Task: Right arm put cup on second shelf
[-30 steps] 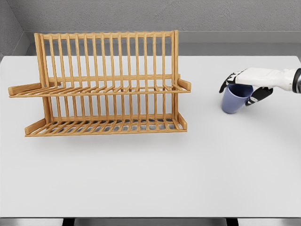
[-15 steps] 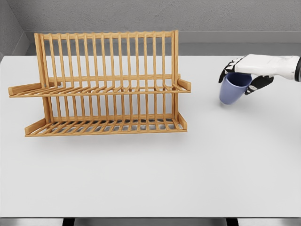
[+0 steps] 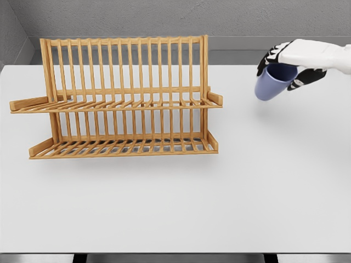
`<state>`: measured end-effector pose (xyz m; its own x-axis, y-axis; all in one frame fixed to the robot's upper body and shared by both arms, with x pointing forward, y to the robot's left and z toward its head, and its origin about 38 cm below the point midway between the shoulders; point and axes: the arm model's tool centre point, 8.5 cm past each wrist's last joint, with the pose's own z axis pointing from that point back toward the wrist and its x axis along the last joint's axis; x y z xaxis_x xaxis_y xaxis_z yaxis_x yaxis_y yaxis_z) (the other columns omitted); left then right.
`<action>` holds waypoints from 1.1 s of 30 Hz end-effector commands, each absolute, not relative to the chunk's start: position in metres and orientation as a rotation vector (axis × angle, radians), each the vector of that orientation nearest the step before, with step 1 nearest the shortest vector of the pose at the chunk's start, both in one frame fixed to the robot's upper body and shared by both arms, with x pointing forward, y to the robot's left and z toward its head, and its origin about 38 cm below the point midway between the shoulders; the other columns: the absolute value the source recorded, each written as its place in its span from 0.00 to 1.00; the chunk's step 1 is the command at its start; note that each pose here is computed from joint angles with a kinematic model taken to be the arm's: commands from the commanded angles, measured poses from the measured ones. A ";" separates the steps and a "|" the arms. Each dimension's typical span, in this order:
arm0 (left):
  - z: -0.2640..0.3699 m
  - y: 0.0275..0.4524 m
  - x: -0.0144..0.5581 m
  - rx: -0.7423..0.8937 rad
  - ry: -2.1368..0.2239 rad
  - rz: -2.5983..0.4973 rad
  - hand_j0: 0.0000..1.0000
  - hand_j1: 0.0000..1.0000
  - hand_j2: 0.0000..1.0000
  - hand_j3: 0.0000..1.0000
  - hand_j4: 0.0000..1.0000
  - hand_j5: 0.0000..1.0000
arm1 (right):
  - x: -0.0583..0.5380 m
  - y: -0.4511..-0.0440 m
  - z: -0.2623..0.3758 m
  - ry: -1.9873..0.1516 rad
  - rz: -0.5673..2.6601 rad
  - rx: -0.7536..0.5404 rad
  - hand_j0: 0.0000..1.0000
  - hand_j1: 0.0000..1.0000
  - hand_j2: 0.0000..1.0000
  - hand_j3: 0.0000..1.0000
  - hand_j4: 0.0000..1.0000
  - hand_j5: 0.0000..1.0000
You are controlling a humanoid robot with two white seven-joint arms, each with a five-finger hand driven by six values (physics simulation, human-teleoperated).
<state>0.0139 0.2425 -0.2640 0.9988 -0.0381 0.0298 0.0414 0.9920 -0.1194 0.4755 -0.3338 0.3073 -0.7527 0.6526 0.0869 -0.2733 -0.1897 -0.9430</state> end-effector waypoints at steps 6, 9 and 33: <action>-0.264 0.243 0.014 -0.121 -0.027 -0.040 1.00 1.00 1.00 1.00 1.00 1.00 | 0.466 -0.316 0.333 -1.567 2.020 -0.478 0.64 0.64 0.64 0.64 0.64 0.64; -0.264 0.243 0.014 -0.121 -0.027 -0.040 1.00 1.00 1.00 1.00 1.00 1.00 | 0.462 -0.306 0.340 -1.596 2.050 -0.481 0.64 0.64 0.64 0.64 0.64 0.64; -0.264 0.243 0.014 -0.121 -0.027 -0.040 1.00 1.00 1.00 1.00 1.00 1.00 | 0.423 -0.228 0.367 -1.808 2.241 -0.426 0.64 0.64 0.64 0.64 0.64 0.64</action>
<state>0.0139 0.2425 -0.2640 0.9988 -0.0381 0.0297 0.0413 0.9920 -0.1194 0.4240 -0.2317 0.3676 -0.9272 0.3642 -0.0873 0.0058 -0.2190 -0.9757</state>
